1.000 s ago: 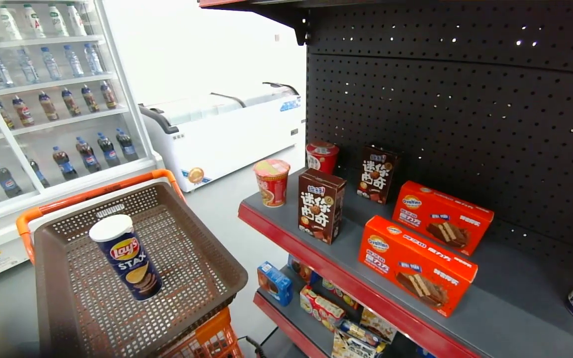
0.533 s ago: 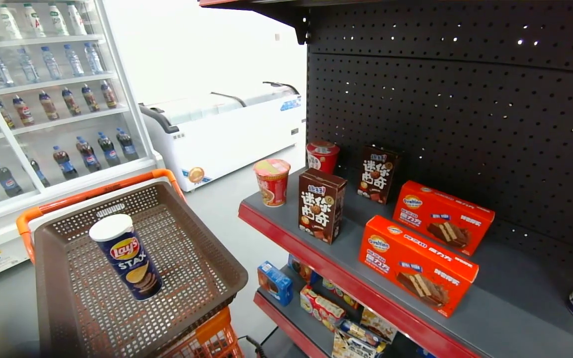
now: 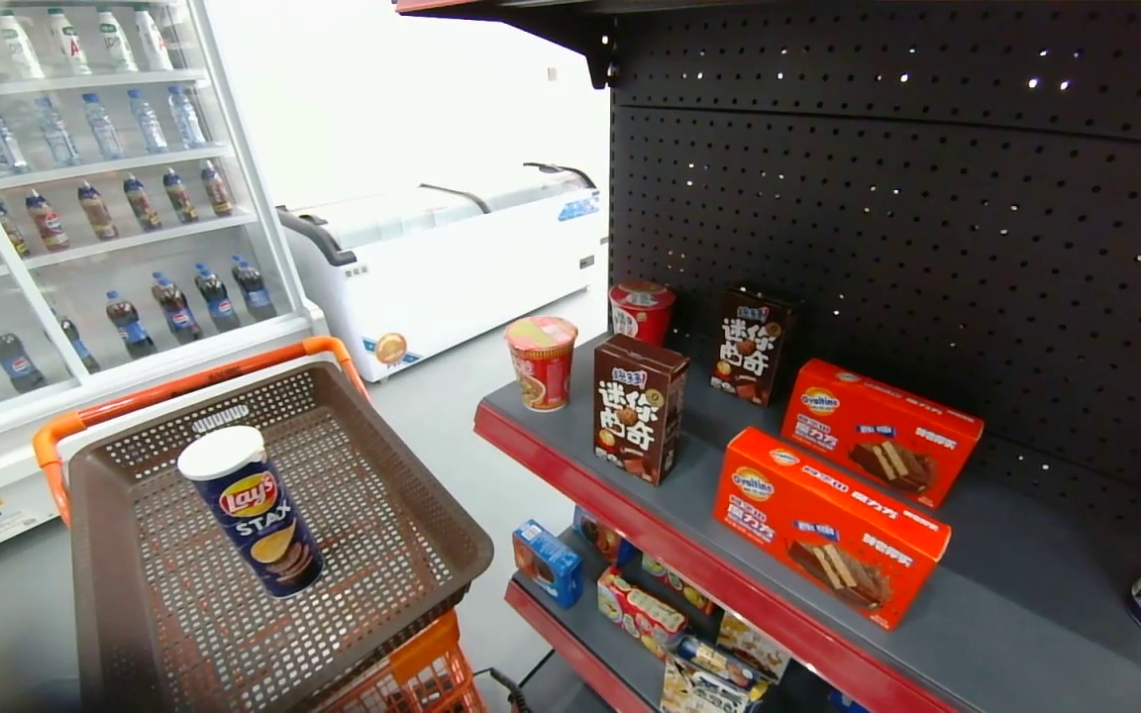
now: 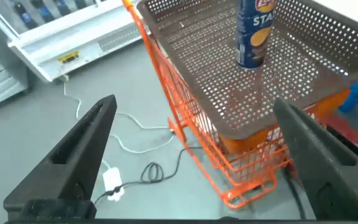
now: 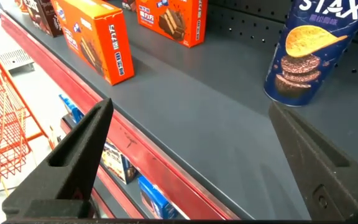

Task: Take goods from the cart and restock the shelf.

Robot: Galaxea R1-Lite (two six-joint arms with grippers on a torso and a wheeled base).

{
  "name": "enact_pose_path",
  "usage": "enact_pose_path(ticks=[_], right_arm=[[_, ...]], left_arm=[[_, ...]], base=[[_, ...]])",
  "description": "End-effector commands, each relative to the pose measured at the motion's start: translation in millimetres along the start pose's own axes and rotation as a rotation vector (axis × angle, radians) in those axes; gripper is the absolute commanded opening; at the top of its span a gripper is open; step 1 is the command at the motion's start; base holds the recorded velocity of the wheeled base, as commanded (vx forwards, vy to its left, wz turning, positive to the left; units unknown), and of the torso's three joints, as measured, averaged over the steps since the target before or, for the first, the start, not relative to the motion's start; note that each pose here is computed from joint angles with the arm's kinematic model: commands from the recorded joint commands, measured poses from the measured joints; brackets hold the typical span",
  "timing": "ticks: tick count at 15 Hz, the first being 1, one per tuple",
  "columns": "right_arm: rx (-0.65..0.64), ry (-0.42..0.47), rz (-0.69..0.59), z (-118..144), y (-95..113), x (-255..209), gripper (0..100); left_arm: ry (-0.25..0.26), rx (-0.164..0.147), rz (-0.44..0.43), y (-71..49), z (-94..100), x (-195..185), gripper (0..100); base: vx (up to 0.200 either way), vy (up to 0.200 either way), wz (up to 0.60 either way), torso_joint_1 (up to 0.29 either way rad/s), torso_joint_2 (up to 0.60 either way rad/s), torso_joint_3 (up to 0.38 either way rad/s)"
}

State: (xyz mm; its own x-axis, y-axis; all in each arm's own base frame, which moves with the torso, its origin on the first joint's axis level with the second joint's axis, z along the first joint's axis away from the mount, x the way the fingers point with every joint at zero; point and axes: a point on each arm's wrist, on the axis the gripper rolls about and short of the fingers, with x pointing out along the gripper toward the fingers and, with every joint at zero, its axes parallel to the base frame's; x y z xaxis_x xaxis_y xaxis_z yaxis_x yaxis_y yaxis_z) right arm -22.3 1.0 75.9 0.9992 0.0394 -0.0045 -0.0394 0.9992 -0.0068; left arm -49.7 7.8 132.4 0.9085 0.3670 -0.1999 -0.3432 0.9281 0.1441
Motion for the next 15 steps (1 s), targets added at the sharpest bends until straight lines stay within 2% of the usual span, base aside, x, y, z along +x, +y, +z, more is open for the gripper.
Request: enact_pose_path(ticks=[1, 2, 3, 4, 5, 6, 7, 8, 9, 10, 11, 14, 15], right_arm=[[0.001, 0.0, 0.001, 0.0, 0.0, 0.0, 100], [0.001, 0.0, 0.001, 0.0, 0.0, 0.0, 100], [0.001, 0.0, 0.001, 0.0, 0.0, 0.0, 100], [-0.001, 0.0, 0.001, 0.0, 0.0, 0.0, 100], [0.001, 0.0, -0.001, 0.0, 0.0, 0.0, 100], [0.001, 0.0, 0.001, 0.0, 0.0, 0.0, 100], [-0.001, 0.0, 0.001, 0.0, 0.0, 0.0, 100], [0.001, 0.0, 0.001, 0.0, 0.0, 0.0, 100], [-0.001, 0.0, 0.001, 0.0, 0.0, 0.0, 100], [0.001, 0.0, 0.001, 0.0, 0.0, 0.0, 100], [-0.001, 0.0, 0.001, 0.0, 0.0, 0.0, 100], [-0.001, 0.0, 0.001, 0.0, 0.0, 0.0, 100], [0.001, 0.0, 0.001, 0.0, 0.0, 0.0, 100]], left_arm=[[0.143, 0.074, -0.134, -7.7, 33.0, 27.7, 100], [0.154, 0.081, -0.19, -10.9, 37.1, 33.9, 100], [0.187, 0.019, -0.26, -18.3, 45.8, 45.6, 100], [0.207, -0.056, -0.263, -24.4, 53.5, 55.9, 100], [0.213, -0.102, -0.258, -34.6, 65.2, 73.9, 100], [0.209, -0.102, -0.258, -37.8, 68.4, 79.4, 100], [0.237, -0.1, -0.222, -50.0, 82.7, 106.7, 100], [0.226, -0.1, -0.187, -52.1, 94.4, 119.6, 100], [0.238, -0.092, -0.168, -53.2, 101.7, 129.1, 100], [0.27, -0.07, -0.147, -54.7, 103.0, 141.0, 100], [0.298, -0.066, -0.127, -53.9, 101.2, 148.9, 100], [0.368, -0.101, -0.142, -52.8, 92.9, 178.6, 100], [0.379, -0.11, -0.169, -56.6, 85.3, 191.4, 100]], base=[[0.0, 0.0, 0.0, 0.0, 0.0, 0.0], [0.0, 0.0, 0.0, 0.0, 0.0, 0.0], [0.0, 0.0, 0.0, 0.0, 0.0, 0.0], [0.0, 0.0, 0.0, 0.0, 0.0, 0.0], [0.0, 0.0, 0.0, 0.0, 0.0, 0.0], [0.0, 0.0, 0.0, 0.0, 0.0, 0.0], [0.0, 0.0, 0.0, 0.0, 0.0, 0.0], [0.0, 0.0, 0.0, 0.0, 0.0, 0.0], [0.0, 0.0, 0.0, 0.0, 0.0, 0.0], [0.0, 0.0, 0.0, 0.0, 0.0, 0.0], [0.0, 0.0, 0.0, 0.0, 0.0, 0.0], [0.0, 0.0, 0.0, 0.0, 0.0, 0.0], [0.0, 0.0, 0.0, 0.0, 0.0, 0.0]])
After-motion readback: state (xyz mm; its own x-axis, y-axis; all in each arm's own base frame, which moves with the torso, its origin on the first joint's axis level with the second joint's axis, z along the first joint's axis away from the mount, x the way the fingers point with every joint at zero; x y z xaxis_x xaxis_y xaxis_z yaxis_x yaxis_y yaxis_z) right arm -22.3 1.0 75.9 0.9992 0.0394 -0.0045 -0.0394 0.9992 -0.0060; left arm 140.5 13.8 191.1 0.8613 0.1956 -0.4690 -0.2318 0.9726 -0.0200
